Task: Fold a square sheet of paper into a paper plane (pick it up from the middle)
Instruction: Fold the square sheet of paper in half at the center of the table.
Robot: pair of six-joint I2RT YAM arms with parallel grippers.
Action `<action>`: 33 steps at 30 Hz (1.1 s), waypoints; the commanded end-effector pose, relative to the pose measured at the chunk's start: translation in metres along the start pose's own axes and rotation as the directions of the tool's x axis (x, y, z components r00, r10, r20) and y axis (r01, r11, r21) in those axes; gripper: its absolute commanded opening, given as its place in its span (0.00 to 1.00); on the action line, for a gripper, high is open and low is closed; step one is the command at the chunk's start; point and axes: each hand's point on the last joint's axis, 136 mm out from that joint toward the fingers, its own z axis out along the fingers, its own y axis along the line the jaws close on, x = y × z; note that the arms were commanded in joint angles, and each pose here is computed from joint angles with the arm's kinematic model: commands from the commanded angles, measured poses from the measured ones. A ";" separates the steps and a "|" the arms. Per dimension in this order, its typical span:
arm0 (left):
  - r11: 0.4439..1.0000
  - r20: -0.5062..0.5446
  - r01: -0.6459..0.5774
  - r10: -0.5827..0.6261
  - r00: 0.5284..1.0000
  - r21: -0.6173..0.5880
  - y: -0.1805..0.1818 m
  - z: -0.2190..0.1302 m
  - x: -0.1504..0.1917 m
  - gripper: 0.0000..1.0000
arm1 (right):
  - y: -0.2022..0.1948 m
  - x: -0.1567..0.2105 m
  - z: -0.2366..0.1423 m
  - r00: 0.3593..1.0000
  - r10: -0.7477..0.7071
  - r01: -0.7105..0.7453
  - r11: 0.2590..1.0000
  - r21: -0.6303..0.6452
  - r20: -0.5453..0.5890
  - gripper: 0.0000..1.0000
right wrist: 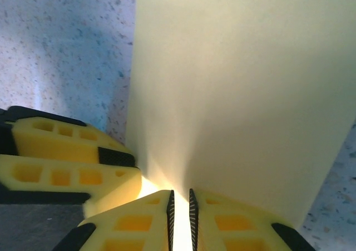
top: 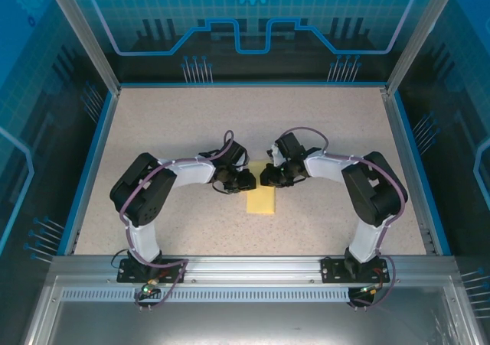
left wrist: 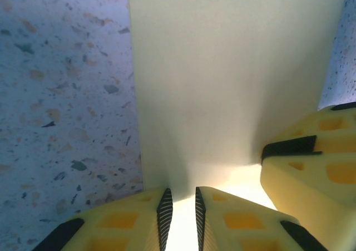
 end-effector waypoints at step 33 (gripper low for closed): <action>0.973 -0.083 -0.010 -0.009 0.996 -0.232 0.058 0.022 0.022 0.23 | -0.054 0.006 -0.021 0.998 0.041 -0.045 0.996 0.071 0.047 0.19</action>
